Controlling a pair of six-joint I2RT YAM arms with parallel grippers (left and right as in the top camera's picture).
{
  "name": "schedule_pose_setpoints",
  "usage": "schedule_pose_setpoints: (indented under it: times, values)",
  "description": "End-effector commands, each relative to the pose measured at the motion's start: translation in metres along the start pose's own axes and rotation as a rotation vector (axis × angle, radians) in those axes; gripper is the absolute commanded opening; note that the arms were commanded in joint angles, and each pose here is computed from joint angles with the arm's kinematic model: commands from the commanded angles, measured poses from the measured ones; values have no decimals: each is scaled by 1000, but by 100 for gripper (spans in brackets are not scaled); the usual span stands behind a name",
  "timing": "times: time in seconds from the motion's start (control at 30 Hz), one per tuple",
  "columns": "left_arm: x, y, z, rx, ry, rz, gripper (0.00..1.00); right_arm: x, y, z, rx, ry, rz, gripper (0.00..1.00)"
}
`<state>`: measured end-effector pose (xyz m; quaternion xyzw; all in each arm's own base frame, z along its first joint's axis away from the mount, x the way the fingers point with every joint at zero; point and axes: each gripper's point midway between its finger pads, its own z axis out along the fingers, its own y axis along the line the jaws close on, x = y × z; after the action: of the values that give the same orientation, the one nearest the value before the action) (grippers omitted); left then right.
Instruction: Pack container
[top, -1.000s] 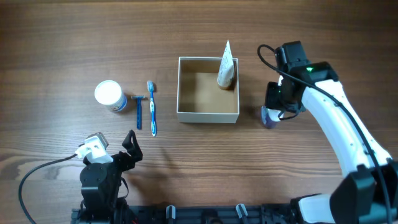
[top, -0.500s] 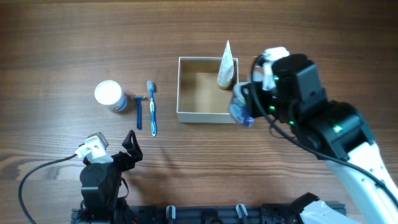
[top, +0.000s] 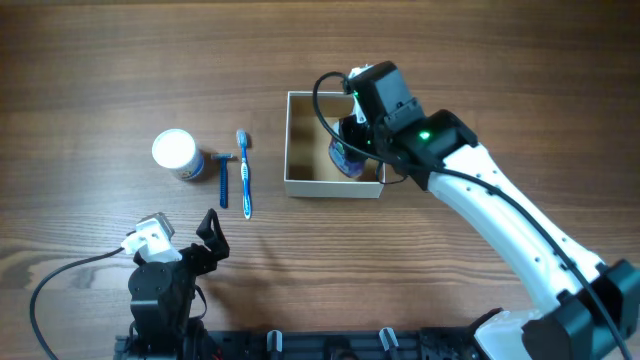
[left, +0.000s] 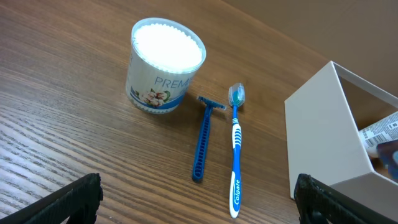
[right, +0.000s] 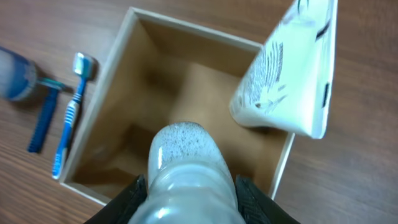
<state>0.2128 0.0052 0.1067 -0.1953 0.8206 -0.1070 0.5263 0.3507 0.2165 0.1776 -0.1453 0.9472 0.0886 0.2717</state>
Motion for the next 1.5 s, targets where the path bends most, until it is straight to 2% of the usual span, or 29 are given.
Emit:
schedule_pose_setpoints:
  times: [0.0,0.13,0.2,0.27,0.4,0.5,0.63,0.73,0.8,0.83,0.9,1.0,1.13,1.23,1.47]
  values:
    - [-1,-1,0,5,-8,8,100,-4,-21,-4,125,-17,7,25]
    - [-1,-1,0,5,-8,8,100,2,-25,-1,145,2,6,26]
    - [-1,-1,0,5,-8,8,100,8,-25,2,145,17,4,36]
    - [-1,-1,0,5,-8,8,100,12,-22,4,126,32,4,40]
    - [-1,-1,0,5,-8,8,100,14,-21,6,120,35,31,41]
    - [-1,-1,0,5,-8,8,100,14,-22,5,121,38,34,54]
    - [-1,-1,0,5,-8,8,100,15,-22,5,122,38,47,77]
    - [-1,-1,0,5,-8,8,100,12,-21,-2,117,21,54,74]
    - [-1,-1,0,5,-8,8,100,4,-22,-20,112,-29,59,72]
    - [-1,-1,0,5,-8,8,100,0,-25,-30,122,-59,64,74]
    - [-1,-1,0,5,-8,8,100,-9,-43,-65,152,-143,107,88]
    - [-1,-1,0,5,-8,8,100,-17,-104,-123,216,-273,285,100]
    - [-1,-1,0,5,-8,8,100,-12,-149,-158,155,-343,469,100]
    - [-1,-1,0,5,-8,8,100,-3,-172,-163,143,-338,575,100]
    - [-7,-4,0,18,-33,3,100,4,-184,-143,165,-268,604,100]
